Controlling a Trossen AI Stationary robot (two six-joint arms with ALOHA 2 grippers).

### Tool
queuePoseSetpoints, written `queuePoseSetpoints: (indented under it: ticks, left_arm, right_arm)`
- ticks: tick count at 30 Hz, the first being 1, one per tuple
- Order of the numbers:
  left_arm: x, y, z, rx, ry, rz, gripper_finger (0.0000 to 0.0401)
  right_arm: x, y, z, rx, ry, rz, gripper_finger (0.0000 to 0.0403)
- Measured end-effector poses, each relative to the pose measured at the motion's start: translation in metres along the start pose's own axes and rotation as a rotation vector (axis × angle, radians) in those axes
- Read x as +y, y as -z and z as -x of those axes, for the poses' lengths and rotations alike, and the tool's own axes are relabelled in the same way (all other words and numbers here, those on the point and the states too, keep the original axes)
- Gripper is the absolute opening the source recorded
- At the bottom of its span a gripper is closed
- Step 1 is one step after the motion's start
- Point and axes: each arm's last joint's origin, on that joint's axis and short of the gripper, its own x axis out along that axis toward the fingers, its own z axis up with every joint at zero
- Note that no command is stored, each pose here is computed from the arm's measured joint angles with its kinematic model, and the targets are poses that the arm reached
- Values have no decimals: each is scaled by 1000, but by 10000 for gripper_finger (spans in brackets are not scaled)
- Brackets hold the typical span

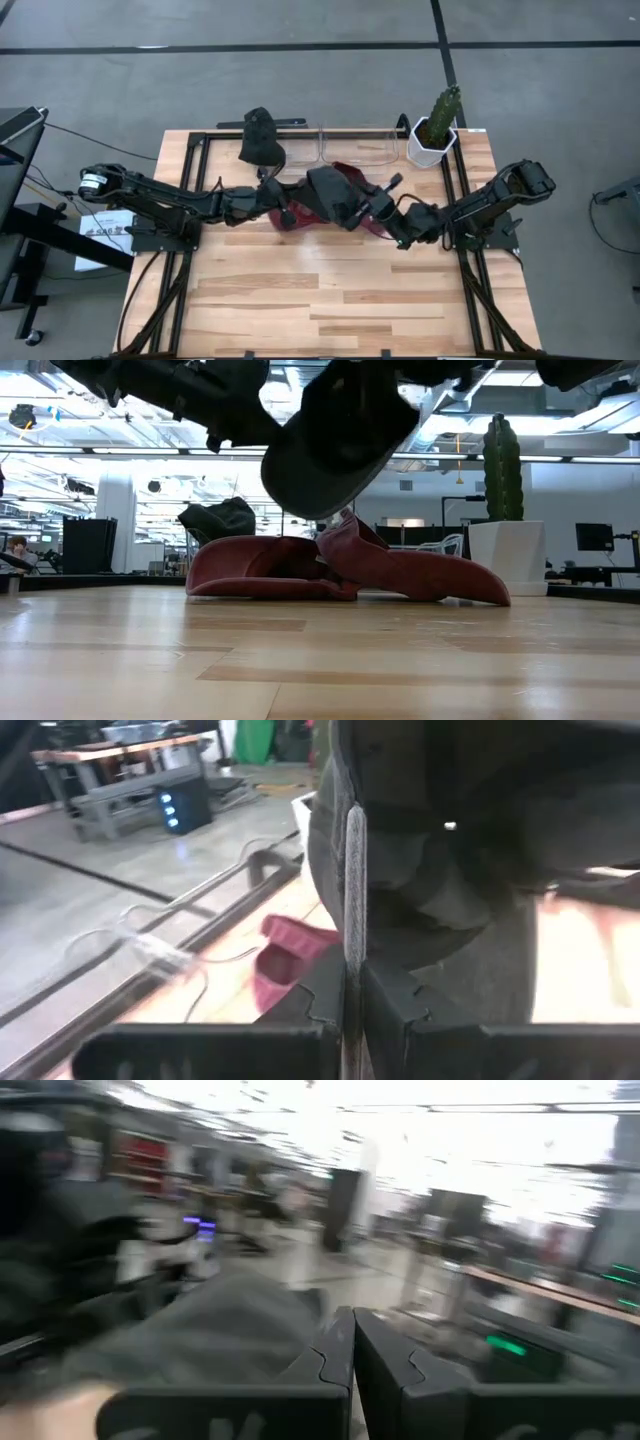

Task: Pick & Place hat
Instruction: Put the black cap into the left transparent bin

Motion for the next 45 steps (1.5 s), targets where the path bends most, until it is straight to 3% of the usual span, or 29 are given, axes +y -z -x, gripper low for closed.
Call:
queuePoseSetpoints:
  ticks: [3,6,10,15,20,22,26,30,35,38,42,45]
  left_arm:
    - [0,0,0,-4,6,2,21]
    - [-1,-1,0,-13,35,12,21]
    - [-6,-6,1,-51,193,60,21]
    - [-12,-7,3,-59,360,69,21]
    - [-18,-7,7,-59,414,53,22]
    - [-18,-6,7,-48,376,45,22]
    - [-13,0,6,-2,197,-8,22]
    - [-10,1,5,1,120,-28,22]
    - [-9,2,4,6,113,-31,22]
    - [-10,7,5,22,170,-39,22]
    - [-15,11,9,22,326,-36,22]
    - [-17,11,11,-7,354,-20,22]
  right_arm:
    - [0,4,-6,-18,-86,-16,0]
    - [-4,12,-13,30,-54,31,0]
    - [-15,22,-24,132,118,66,0]
    - [-29,33,-29,274,414,135,0]
    - [-37,39,-29,369,636,202,0]
    - [-37,40,-28,372,638,207,0]
    - [-34,36,-25,362,628,188,0]
    - [-26,28,-20,303,455,186,0]
    - [-19,14,-12,229,358,136,0]
    - [-19,11,-7,249,407,135,0]
    - [-26,14,-12,288,509,112,0]
    - [-27,19,-19,265,500,66,0]
